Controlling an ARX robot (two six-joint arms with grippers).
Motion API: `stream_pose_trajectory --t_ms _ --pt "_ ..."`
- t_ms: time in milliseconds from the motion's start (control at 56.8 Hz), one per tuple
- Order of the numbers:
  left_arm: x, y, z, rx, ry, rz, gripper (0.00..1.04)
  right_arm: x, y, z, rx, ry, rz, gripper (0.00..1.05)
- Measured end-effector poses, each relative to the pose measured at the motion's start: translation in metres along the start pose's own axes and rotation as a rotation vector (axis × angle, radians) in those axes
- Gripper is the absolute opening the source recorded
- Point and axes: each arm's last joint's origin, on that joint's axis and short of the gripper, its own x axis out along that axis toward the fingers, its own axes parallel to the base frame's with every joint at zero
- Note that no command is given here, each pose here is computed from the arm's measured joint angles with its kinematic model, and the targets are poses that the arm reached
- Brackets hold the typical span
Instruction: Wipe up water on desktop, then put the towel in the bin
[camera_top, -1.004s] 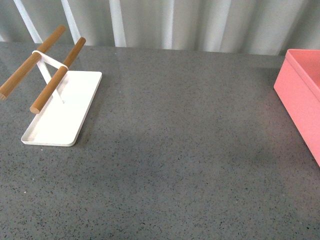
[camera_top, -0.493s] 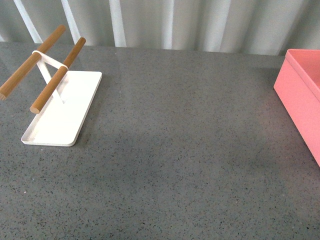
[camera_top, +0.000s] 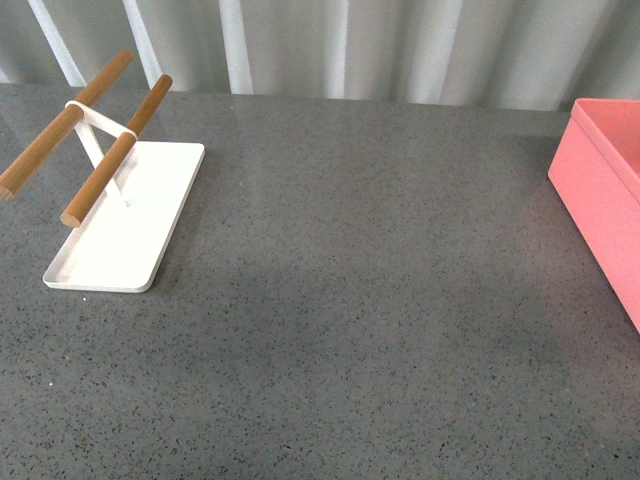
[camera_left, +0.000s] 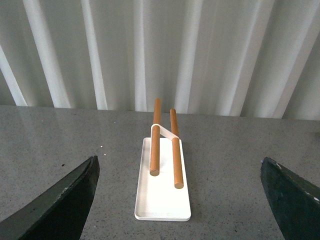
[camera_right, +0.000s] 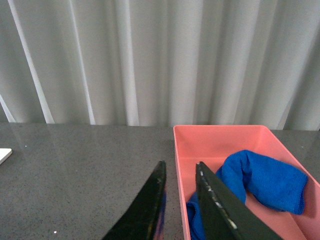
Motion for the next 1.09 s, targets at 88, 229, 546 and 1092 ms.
stream_pose_trajectory --t_ms 88,229,546,1092 --pt "0.0 0.0 0.0 0.0 0.0 0.0 0.98 0.0 0.0 0.0 0.0 0.0 0.0 0.43" --pt "0.0 0.0 0.0 0.0 0.0 0.0 0.98 0.0 0.0 0.0 0.0 0.0 0.0 0.7" --pt "0.0 0.0 0.0 0.0 0.0 0.0 0.98 0.0 0.0 0.0 0.004 0.0 0.0 0.98" --pt "0.0 0.0 0.0 0.0 0.0 0.0 0.98 0.0 0.0 0.0 0.004 0.0 0.0 0.98"
